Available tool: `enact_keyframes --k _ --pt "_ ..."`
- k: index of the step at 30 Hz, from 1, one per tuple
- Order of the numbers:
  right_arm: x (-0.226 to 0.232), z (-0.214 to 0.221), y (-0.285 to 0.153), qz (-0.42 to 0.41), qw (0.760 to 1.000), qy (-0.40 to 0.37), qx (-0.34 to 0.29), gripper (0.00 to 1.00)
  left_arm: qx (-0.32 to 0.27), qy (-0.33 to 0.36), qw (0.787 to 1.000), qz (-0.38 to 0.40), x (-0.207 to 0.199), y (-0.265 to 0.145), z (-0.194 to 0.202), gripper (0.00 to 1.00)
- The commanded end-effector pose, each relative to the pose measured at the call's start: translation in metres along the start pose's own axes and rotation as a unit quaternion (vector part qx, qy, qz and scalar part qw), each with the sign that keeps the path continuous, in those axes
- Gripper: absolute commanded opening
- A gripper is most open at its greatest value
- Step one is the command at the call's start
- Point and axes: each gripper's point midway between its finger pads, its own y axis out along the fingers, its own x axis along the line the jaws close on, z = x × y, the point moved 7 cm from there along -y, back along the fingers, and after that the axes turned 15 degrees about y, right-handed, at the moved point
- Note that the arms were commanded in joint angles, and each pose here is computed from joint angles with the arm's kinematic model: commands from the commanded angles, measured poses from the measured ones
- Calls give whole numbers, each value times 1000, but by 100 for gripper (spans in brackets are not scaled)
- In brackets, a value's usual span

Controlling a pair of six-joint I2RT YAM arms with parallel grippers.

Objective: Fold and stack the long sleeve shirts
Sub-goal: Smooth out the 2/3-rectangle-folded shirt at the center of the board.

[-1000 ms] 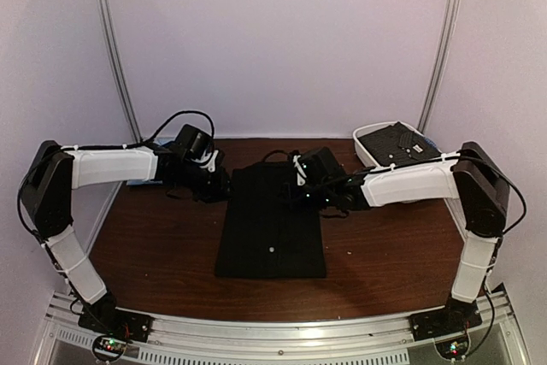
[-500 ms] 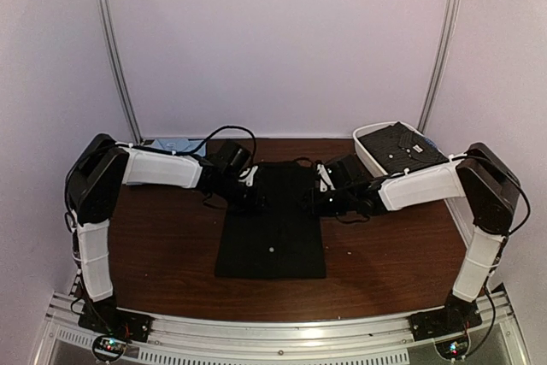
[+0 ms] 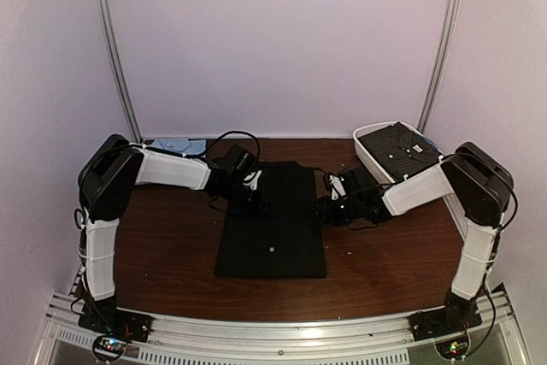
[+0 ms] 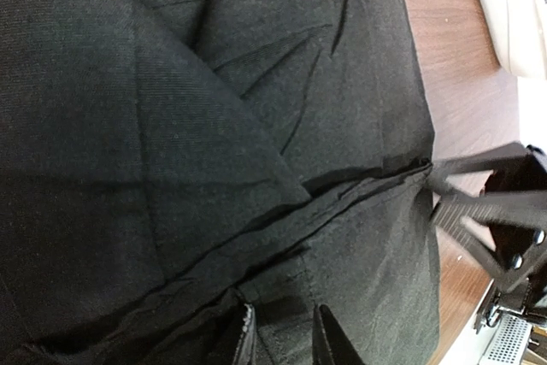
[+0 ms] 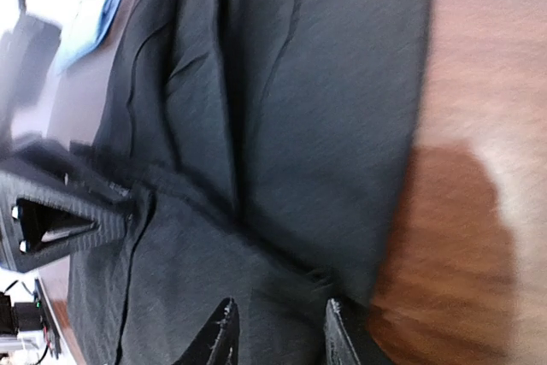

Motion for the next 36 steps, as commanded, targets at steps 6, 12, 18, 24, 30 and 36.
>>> enact_keyframes --k 6,12,18,24,30,36 --pt "-1 -18 -30 29 998 -10 -48 36 -17 3 999 -29 6 0 -12 27" --pt "30 -22 -59 -5 997 -40 -68 37 -60 18 997 -44 -8 -25 -35 31" --pt "56 0 -52 -48 996 -69 -23 37 -91 0 994 -68 -13 -55 -33 32" --pt "61 19 -33 -72 994 -83 14 38 -107 -33 989 -98 -7 -89 14 32" --pt "25 29 -9 -25 997 -59 31 37 -109 -39 985 -131 2 -116 50 32" --pt "-5 37 -11 9 999 -24 27 37 -103 -30 984 -143 9 -132 70 33"
